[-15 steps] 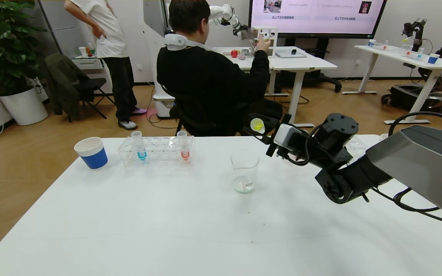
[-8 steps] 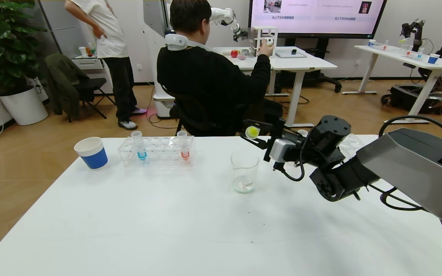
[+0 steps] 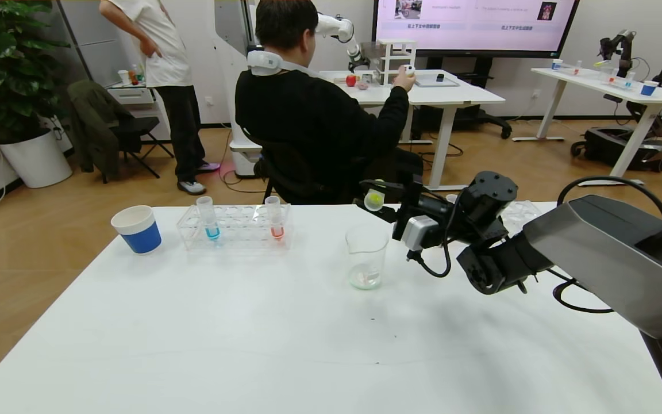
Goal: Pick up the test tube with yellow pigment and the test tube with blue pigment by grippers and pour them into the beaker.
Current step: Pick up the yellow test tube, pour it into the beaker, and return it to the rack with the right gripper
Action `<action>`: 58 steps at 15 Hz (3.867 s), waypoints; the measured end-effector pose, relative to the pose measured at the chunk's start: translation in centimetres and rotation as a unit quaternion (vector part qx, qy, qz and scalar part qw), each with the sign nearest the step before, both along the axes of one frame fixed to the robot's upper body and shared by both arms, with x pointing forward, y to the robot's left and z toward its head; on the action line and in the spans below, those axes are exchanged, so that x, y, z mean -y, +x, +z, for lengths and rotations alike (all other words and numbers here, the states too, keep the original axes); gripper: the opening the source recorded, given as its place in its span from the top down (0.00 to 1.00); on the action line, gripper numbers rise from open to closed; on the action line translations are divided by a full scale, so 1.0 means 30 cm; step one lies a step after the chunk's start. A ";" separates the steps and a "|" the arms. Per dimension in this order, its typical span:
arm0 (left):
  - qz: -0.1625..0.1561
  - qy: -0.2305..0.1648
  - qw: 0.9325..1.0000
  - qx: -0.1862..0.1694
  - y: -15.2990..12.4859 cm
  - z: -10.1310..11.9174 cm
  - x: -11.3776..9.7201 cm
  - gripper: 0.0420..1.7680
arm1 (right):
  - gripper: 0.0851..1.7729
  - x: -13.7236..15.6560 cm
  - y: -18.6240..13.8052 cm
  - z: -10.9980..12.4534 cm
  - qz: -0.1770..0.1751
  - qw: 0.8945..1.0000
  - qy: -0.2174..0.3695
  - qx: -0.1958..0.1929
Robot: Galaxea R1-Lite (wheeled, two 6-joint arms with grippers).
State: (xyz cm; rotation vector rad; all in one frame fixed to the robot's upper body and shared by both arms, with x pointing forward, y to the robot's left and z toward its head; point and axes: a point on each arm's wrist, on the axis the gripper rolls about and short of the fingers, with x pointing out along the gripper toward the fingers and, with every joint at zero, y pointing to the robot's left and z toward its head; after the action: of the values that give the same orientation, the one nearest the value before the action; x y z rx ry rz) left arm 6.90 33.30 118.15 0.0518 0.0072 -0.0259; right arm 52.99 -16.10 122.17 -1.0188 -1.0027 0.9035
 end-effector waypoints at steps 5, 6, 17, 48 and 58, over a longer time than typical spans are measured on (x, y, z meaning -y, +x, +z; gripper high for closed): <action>0.000 0.000 1.000 0.000 0.000 0.000 0.000 0.01 | 0.75 0.017 0.020 -0.015 -0.010 0.999 -0.021 0.049; 0.000 0.000 1.000 0.000 0.000 0.000 0.000 0.01 | 0.75 0.024 0.024 -0.018 -0.014 0.998 -0.024 0.057; 0.000 0.000 1.000 0.000 0.000 0.000 0.000 0.01 | 0.75 0.027 0.036 -0.053 -0.028 0.994 -0.047 0.092; 0.000 0.000 1.000 0.000 0.000 0.000 0.000 0.01 | 0.75 0.024 -0.013 0.135 -0.030 0.989 -0.092 0.108; 0.000 0.000 1.000 0.000 0.000 0.000 0.000 0.01 | 0.75 0.064 -0.225 0.316 -0.132 0.908 0.265 -0.298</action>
State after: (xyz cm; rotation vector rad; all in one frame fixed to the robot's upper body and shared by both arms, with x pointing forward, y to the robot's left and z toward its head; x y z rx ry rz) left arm 6.90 33.30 118.15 0.0518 0.0072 -0.0264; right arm 46.23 -18.02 131.67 -0.3568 -0.5190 0.6035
